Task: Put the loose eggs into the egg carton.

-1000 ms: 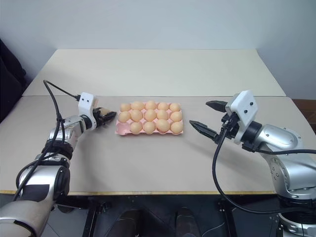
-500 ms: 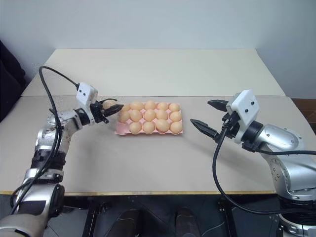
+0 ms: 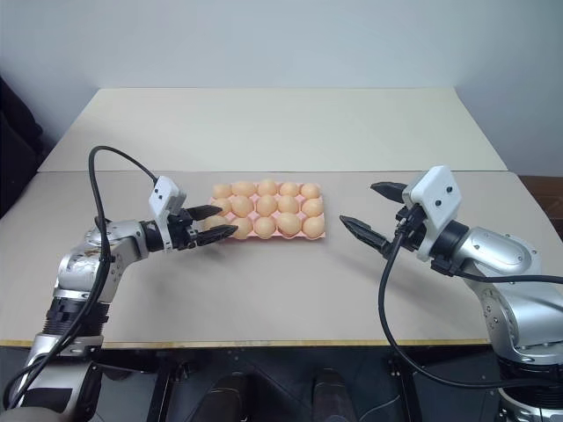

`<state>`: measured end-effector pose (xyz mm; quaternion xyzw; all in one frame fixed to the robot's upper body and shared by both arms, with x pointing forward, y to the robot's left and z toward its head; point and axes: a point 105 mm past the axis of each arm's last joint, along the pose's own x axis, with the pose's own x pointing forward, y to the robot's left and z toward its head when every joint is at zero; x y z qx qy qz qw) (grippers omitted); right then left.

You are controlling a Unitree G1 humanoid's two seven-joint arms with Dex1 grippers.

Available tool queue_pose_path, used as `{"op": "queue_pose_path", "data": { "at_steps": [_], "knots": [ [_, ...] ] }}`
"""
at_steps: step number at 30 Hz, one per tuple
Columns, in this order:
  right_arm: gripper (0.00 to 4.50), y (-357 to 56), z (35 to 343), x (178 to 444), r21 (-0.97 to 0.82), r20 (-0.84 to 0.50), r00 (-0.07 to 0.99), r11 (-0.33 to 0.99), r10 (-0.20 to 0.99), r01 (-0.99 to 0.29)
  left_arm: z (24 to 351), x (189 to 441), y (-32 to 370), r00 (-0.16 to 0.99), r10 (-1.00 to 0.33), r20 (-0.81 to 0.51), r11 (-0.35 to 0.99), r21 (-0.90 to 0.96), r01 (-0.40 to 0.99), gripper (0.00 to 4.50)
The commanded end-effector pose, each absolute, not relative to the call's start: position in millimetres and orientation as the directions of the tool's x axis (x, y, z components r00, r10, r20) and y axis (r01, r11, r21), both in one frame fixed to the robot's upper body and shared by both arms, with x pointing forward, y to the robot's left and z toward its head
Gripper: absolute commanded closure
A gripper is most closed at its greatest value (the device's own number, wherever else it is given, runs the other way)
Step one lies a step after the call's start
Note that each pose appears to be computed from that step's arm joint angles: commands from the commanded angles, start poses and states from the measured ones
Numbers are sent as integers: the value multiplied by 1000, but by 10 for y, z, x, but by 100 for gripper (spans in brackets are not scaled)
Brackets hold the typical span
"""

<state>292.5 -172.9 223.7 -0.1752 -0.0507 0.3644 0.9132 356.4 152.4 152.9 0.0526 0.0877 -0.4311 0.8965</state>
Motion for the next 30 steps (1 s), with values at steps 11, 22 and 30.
{"op": "queue_pose_path", "data": {
  "at_steps": [11, 22, 30],
  "knots": [
    [0, -1797, 2353, 2928, -367, -5, 728, 676, 685, -639, 2382, 3048, 2277, 672, -739, -40, 661, 147, 736, 2],
    [0, -1935, 2168, 3014, -290, -67, 724, 681, 687, -673, 2146, 2260, 2621, 719, -689, -90, 719, 38, 694, 2],
    [0, -1934, 2166, 2948, -296, -76, 714, 668, 696, -683, 2124, 2231, 2545, 727, -681, -86, 729, 18, 684, 2]
  ]
}}
